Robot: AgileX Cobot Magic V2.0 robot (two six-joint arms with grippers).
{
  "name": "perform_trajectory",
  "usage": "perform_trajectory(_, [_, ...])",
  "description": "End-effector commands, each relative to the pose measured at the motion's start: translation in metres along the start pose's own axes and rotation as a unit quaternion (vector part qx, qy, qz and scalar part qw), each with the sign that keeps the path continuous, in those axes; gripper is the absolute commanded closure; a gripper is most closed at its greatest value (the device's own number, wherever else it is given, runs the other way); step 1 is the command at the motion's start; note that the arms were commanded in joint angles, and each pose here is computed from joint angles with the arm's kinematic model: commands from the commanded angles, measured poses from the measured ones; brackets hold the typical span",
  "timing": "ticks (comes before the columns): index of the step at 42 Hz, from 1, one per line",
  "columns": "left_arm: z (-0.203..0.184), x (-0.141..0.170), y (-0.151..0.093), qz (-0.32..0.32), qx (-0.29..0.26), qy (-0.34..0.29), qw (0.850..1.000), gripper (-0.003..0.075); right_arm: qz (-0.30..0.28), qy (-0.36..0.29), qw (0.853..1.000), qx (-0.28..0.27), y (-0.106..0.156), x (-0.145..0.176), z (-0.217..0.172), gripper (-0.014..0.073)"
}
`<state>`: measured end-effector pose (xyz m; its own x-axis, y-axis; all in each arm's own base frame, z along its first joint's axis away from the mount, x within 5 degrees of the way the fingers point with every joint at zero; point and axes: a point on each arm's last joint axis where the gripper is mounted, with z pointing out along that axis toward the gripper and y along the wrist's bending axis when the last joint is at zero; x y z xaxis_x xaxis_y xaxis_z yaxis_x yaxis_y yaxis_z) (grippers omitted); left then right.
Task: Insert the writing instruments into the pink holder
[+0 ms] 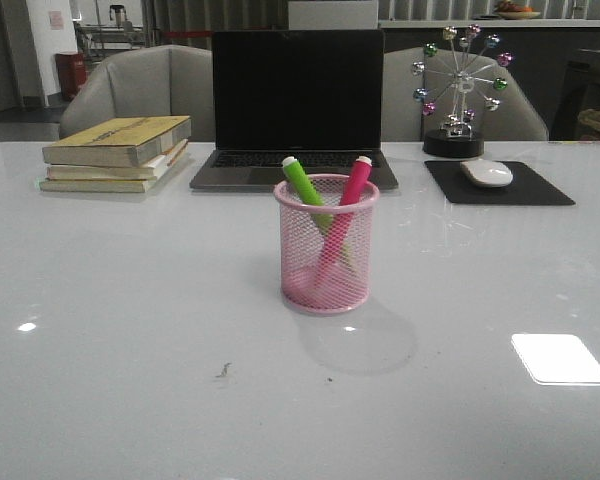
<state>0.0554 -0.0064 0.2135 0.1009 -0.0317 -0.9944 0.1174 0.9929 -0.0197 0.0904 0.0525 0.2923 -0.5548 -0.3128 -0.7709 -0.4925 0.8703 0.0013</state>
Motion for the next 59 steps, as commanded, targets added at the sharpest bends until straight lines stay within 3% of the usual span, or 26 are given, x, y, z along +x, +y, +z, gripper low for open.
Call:
perform_trajectory(1, [-0.002,-0.007,0.001,-0.002,-0.01,-0.052,0.999,0.0623,-0.006,-0.045,0.999,0.002,0.0,-0.013,-0.006,0.0517])
perform_trajectory(39, [-0.002,-0.007,0.001,-0.001,-0.014,-0.051,0.999,0.0623,-0.006,-0.048,0.999,0.002,0.0,-0.012,-0.007,0.0517])
perform_trajectory(44, [-0.002,-0.007,0.001,-0.001,-0.014,-0.051,0.999,0.0623,0.014,-0.078,0.996,0.036,-0.009,-0.006,-0.012,0.0517])
perform_trajectory(50, [-0.002,-0.007,0.001,-0.001,-0.014,-0.051,0.999,0.0623,0.052,-0.166,0.979,0.109,-0.022,0.015,-0.018,0.0517])
perform_trajectory(59, [-0.002,-0.007,0.001,-0.001,-0.014,-0.051,0.999,0.0623,0.074,-0.306,0.923,0.22,-0.03,0.063,-0.012,0.0517])
